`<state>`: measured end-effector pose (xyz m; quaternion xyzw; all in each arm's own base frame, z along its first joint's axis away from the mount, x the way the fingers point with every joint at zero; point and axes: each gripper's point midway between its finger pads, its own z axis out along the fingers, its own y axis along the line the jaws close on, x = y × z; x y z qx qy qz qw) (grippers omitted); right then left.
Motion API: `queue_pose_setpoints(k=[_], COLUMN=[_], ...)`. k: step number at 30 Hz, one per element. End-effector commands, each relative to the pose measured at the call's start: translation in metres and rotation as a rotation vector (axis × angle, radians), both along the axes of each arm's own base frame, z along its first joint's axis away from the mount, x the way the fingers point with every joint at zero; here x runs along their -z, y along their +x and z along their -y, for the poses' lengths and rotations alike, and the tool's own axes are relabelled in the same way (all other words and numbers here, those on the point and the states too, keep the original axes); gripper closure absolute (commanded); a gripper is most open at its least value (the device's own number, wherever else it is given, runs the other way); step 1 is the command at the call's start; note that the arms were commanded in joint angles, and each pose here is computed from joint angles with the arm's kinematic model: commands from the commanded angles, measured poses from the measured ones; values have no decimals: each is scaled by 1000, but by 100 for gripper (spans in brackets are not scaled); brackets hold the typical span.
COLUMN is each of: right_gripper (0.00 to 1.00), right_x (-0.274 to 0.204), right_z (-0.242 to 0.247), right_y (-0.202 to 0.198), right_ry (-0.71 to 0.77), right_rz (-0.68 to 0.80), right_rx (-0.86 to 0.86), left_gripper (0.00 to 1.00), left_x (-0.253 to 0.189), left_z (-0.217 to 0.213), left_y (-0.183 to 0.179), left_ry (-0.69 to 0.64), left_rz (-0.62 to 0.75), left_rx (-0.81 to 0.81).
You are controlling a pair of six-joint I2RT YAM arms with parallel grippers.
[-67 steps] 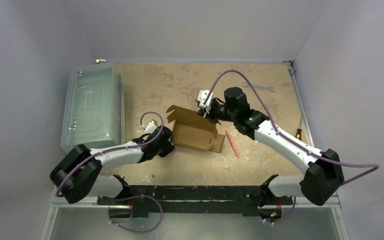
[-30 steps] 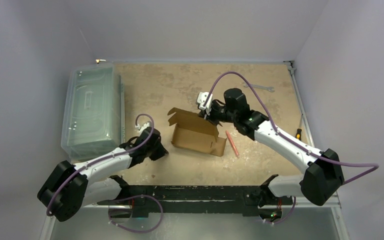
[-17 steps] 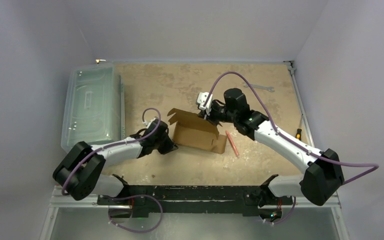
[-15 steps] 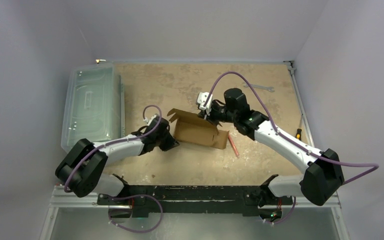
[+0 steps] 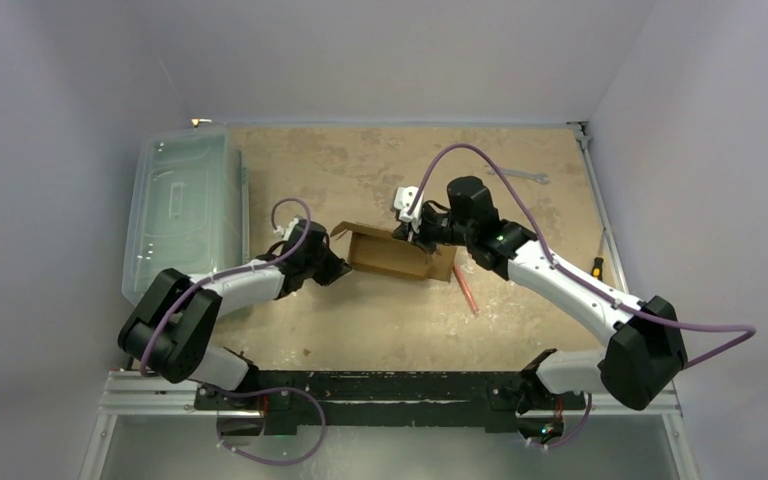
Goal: Fold the paper box
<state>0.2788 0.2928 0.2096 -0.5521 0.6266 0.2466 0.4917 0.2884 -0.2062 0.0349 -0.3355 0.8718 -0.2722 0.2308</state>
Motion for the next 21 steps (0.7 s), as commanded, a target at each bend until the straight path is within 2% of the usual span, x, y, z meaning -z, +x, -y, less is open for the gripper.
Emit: queue_pose_setpoints(k=[1,6,11,14,16,18,21], right_gripper=[100,100,100,100,100,100,100], right_x=[7,2,-1,-2,-3,-4,-1], right_z=[-3,5,11,13,14,14,14], right_y=[-2,15,25,27,28,27,26], right_ry=[-4,-15,-20,-20,-15,-12,-12], right_rz=[-27,12,39,41,40,35,22], right_rx=[-25,75,135,144,141,135,126], left_gripper=[100,100,100,100,99,90,74], left_x=[-19,-20,-1,0,-11,-22,-34], left_z=[8,4,-13,-13,-7,-7,-20], left_y=[17,2,-39,-61,-67,-67,-63], left_ry=[-52,21,137,99,43,30,99], left_rz=[73,104,66,99,181,247,294], left_rx=[24,161,357,427,460,462,436])
